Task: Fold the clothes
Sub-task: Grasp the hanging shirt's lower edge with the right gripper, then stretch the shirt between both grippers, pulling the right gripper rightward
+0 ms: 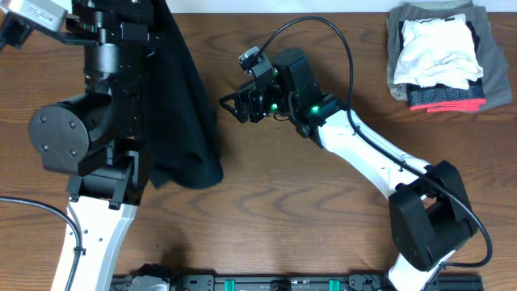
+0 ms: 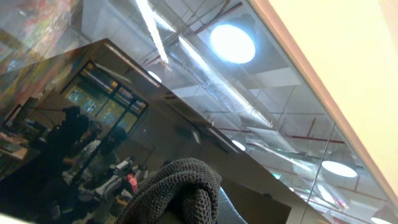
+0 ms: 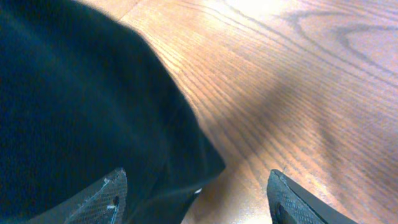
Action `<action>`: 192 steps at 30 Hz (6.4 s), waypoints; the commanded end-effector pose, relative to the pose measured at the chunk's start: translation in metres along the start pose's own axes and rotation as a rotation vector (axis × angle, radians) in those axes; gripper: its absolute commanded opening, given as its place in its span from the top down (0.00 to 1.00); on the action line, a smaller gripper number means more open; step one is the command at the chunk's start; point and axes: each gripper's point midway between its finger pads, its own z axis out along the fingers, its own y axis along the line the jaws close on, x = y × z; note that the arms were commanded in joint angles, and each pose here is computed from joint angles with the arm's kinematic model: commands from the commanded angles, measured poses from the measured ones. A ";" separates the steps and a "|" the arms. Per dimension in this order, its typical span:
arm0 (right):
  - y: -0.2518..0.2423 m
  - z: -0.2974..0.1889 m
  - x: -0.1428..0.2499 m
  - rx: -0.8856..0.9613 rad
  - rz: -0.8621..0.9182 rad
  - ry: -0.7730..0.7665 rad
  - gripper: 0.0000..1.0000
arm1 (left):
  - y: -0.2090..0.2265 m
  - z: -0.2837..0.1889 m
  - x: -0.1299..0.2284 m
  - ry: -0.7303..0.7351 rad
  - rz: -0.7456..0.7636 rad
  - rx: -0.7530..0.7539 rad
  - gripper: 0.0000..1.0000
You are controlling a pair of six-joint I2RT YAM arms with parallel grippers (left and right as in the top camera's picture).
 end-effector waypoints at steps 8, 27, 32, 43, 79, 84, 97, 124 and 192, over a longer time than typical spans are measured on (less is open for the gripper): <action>-0.001 0.001 0.017 -0.038 0.059 0.077 0.24 | -0.008 -0.002 -0.007 0.024 0.090 -0.001 0.94; -0.001 -0.014 0.059 -0.092 0.169 0.256 0.26 | 0.059 -0.008 0.019 0.119 0.335 -0.286 0.94; 0.002 -0.007 0.070 -0.029 0.149 0.286 0.27 | 0.056 -0.007 0.016 0.104 0.339 -0.276 0.94; -0.032 -0.008 0.078 0.175 0.117 0.294 0.27 | 0.060 -0.008 0.012 0.086 0.362 -0.302 0.94; -0.120 -0.204 -0.088 0.434 -0.012 -0.050 0.99 | 0.100 -0.028 -0.010 0.101 0.582 -0.512 0.94; -0.128 -0.242 -0.100 0.605 -0.053 -0.052 0.99 | 0.111 -0.035 -0.018 0.117 0.625 -0.555 0.94; -0.116 -0.297 -0.103 0.686 -0.042 -0.081 0.97 | 0.104 -0.057 -0.043 0.119 0.651 -0.600 0.94; -0.098 -0.268 -0.076 0.561 0.058 0.014 0.99 | 0.146 -0.112 0.011 0.478 0.646 -0.754 0.94; -0.194 -0.183 0.203 0.704 0.674 0.340 0.78 | 0.243 -0.246 0.185 1.400 0.380 -0.980 0.94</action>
